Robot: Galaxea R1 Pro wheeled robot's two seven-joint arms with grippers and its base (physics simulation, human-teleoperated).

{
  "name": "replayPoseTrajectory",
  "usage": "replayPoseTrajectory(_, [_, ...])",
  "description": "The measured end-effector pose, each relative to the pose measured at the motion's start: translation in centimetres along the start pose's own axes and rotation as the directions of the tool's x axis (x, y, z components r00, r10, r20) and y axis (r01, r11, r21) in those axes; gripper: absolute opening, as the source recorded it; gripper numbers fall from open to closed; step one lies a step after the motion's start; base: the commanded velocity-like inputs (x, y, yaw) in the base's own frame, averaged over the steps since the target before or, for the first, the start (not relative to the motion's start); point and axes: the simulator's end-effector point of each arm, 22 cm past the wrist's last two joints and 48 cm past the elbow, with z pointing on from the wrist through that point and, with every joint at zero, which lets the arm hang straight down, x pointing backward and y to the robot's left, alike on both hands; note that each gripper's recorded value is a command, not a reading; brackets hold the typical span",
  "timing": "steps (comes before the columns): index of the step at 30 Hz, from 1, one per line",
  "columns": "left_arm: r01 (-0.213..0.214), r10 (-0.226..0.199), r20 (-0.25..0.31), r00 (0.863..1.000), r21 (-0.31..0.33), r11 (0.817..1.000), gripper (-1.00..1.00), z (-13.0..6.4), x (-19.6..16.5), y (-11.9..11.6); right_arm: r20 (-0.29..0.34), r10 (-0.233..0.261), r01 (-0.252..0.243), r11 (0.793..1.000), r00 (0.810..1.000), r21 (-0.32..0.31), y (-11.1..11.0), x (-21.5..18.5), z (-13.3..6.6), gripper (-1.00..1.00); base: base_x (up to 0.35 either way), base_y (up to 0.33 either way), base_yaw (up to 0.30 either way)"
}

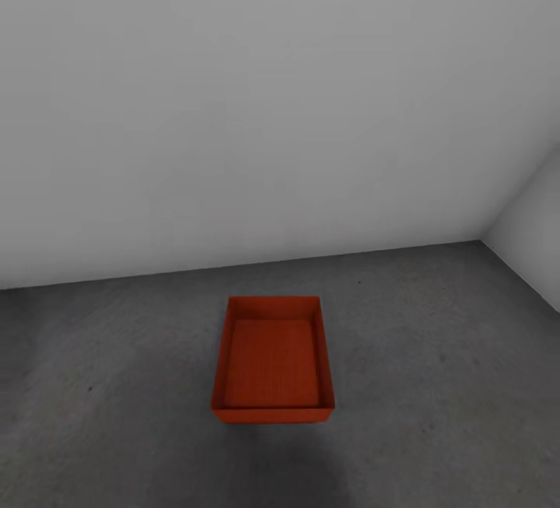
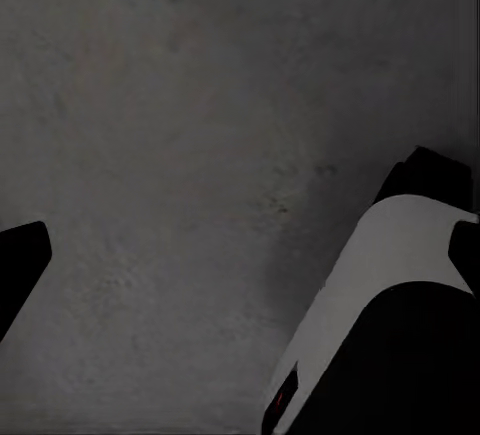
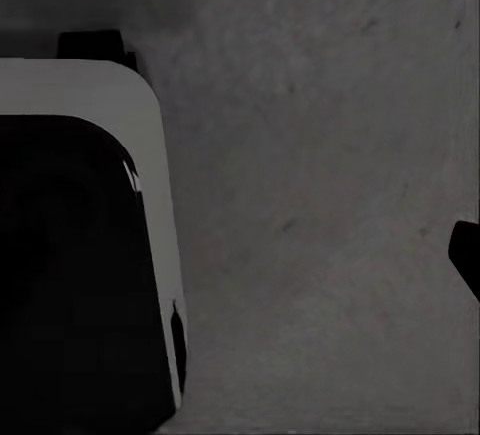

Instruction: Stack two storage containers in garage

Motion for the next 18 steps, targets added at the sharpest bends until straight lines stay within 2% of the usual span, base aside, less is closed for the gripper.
replayPoseTrajectory(9, [-0.013, 0.016, -0.028, 0.999, 0.098, 0.995, 1.00, -1.3, 2.6, -1.6, -0.018, -0.008, 0.007, 1.000, 1.000, -0.022, 1.2, 1.6, -1.6, 1.00, 0.000, 0.000, 0.000])
replayPoseTrajectory(18, [-0.020, 0.024, -0.038, 0.999, 0.108, 0.994, 1.00, -2.4, 4.1, -1.0, -0.035, -0.018, 0.016, 0.999, 0.999, -0.049, 1.5, 3.0, -3.0, 1.00, 0.000, 0.000, 0.000])
